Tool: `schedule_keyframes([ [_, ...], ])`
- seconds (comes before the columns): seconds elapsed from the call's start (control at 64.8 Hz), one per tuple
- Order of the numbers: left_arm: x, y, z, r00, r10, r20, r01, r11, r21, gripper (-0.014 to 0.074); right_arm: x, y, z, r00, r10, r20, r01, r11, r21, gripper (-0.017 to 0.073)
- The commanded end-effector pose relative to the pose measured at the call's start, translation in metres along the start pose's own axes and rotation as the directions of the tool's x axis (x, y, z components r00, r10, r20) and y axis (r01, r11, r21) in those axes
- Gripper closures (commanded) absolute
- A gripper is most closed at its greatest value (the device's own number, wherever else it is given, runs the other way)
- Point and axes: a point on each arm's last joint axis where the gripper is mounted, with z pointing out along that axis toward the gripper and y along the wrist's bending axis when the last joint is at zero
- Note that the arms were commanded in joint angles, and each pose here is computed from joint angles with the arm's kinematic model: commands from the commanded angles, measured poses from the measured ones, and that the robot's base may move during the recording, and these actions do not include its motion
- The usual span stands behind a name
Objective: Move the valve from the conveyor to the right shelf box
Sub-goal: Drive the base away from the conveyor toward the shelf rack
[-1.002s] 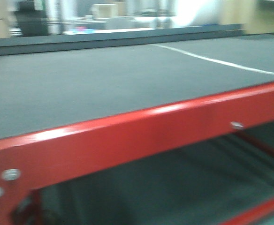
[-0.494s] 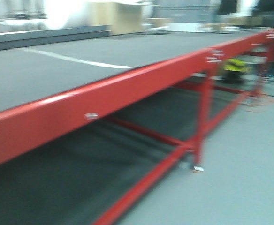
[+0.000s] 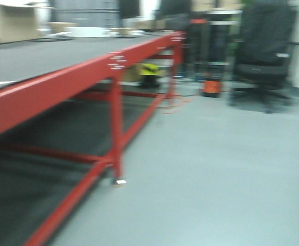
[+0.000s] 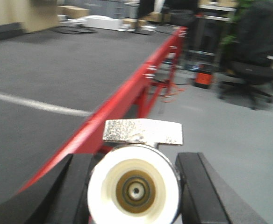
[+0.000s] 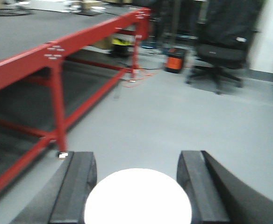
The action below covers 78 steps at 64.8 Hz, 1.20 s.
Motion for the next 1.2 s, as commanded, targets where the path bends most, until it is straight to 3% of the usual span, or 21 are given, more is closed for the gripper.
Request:
schedule_keyframes([
  [0.0, -0.0074, -0.0005, -0.0024, 0.997, -0.006, 0.070, 0.006, 1.000, 0.005, 0.0705, -0.0100, -0.0005, -0.0034, 0.995, -0.011, 0.094, 0.010, 1.000, 0.008, 0.0720],
  [1.188, -0.0074, -0.0005, -0.0019, 0.998, -0.006, 0.068, 0.006, 1.000, 0.005, 0.0705, -0.0101, -0.0005, -0.0041, 0.995, -0.011, 0.097, 0.010, 1.000, 0.008, 0.0720],
])
